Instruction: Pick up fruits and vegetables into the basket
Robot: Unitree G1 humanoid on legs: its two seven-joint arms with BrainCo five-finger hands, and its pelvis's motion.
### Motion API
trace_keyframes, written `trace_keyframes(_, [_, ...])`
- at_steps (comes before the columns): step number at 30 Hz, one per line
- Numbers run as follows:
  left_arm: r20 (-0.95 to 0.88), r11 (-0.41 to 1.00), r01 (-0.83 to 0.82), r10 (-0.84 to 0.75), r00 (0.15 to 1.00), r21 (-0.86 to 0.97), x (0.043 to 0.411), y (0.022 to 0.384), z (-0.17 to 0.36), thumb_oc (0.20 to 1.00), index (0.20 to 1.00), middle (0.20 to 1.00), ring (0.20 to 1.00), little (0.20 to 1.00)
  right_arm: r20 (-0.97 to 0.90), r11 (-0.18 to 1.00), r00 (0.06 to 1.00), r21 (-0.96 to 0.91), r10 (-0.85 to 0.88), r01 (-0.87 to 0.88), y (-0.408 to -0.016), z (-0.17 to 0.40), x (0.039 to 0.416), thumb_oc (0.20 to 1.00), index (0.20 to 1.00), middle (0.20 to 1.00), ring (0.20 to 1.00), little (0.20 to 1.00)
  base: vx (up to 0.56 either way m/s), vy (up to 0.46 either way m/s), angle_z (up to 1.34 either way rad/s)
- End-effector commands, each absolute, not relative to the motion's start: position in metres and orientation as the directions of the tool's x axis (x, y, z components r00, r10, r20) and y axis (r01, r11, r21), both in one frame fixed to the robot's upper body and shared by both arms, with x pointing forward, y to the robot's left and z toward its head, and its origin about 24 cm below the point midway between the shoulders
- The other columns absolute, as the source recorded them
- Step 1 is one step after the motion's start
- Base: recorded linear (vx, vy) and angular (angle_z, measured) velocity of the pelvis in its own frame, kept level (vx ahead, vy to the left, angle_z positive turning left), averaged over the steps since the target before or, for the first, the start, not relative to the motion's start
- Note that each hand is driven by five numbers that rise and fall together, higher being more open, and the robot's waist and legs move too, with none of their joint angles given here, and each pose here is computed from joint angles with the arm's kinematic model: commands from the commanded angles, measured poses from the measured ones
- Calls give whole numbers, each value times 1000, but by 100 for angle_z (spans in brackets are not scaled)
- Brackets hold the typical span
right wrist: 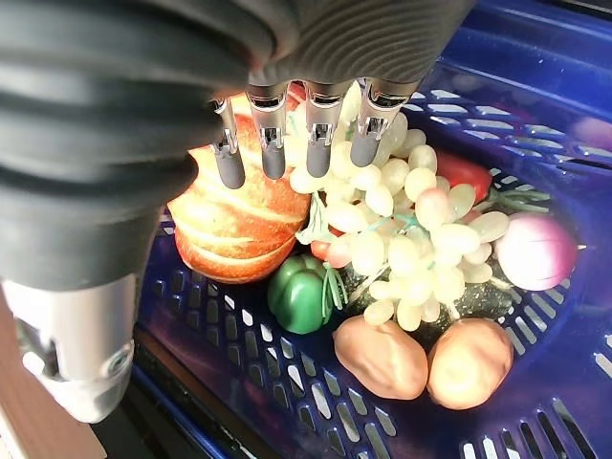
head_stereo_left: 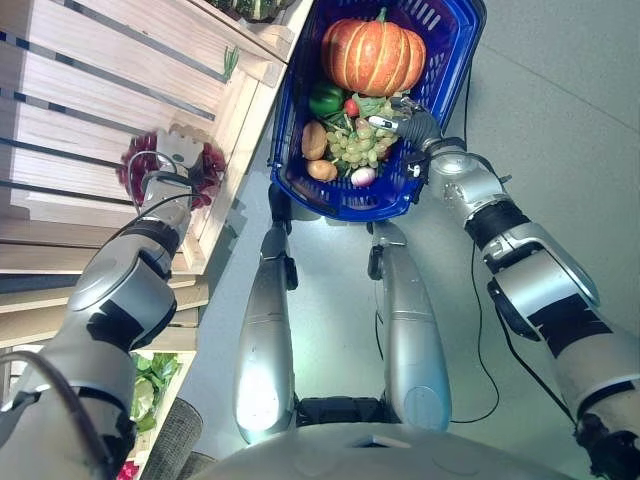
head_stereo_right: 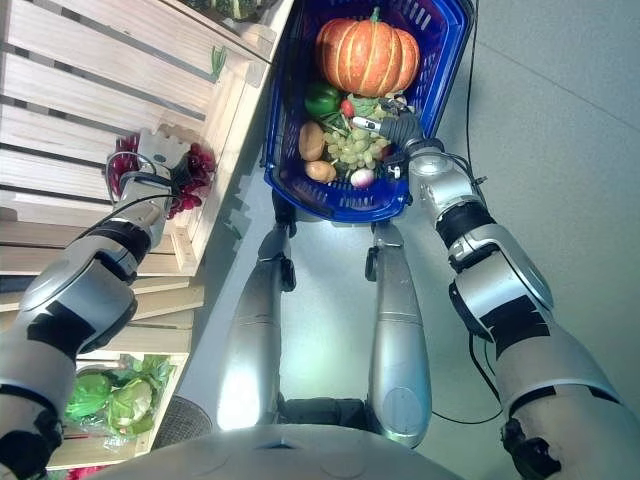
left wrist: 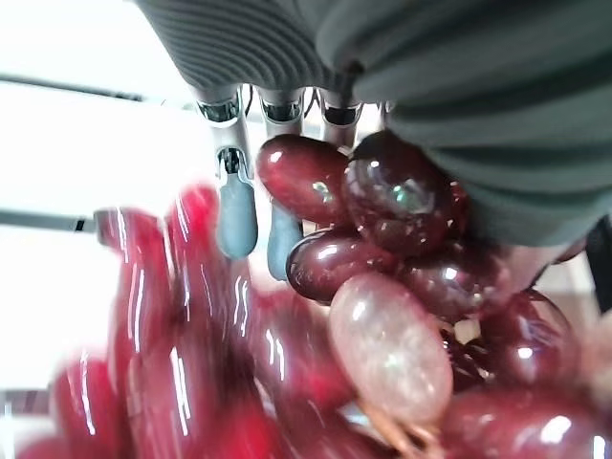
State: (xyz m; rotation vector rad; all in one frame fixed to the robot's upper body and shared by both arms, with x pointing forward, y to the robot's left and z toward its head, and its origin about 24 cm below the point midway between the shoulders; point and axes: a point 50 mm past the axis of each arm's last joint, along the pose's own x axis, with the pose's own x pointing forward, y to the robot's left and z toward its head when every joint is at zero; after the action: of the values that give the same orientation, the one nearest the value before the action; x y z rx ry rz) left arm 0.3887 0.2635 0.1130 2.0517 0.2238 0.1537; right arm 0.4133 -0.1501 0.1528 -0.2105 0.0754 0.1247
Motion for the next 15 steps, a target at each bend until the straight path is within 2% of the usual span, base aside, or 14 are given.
trace_keyframes(1, [-51,-216,135,356,933,967,376,278,89,200,200,200,200,200,-72,968,986,-192,151,-162,-142,150,410,1000,1000,1000,1000,1000,0,0,0])
trace_keyframes(3, [-56,-88,97,385,921,991,374,281,87,200,200,200,200,200,-73,970,986,-185,149,-160,-143,149,410,1000,1000,1000,1000,1000,0,0,0])
trace_keyframes(5, [-87,159,21,423,902,987,372,283,84,200,200,200,200,200,-76,970,986,-183,147,-159,-144,148,410,1000,1000,1000,1000,1000,0,0,0])
trace_keyframes(8, [-104,486,-130,425,899,864,374,283,88,200,200,200,200,200,-79,974,987,-169,140,-152,-148,145,409,1000,1000,1000,1000,1000,0,0,0])
trace_keyframes(9, [-102,518,-151,427,898,842,374,283,90,200,200,200,200,200,-80,974,987,-167,140,-151,-148,145,408,1000,1000,1000,1000,1000,0,0,0])
trace_keyframes(11, [-88,709,-245,397,913,661,377,280,96,200,200,200,200,200,-79,976,988,-161,136,-147,-149,144,407,1000,1000,1000,1000,1000,0,0,0])
trace_keyframes(15, [27,922,-310,312,950,234,380,273,116,200,200,200,200,200,-47,977,988,-143,150,-155,-148,142,402,1000,1000,1000,1000,1000,-1,-9,1])
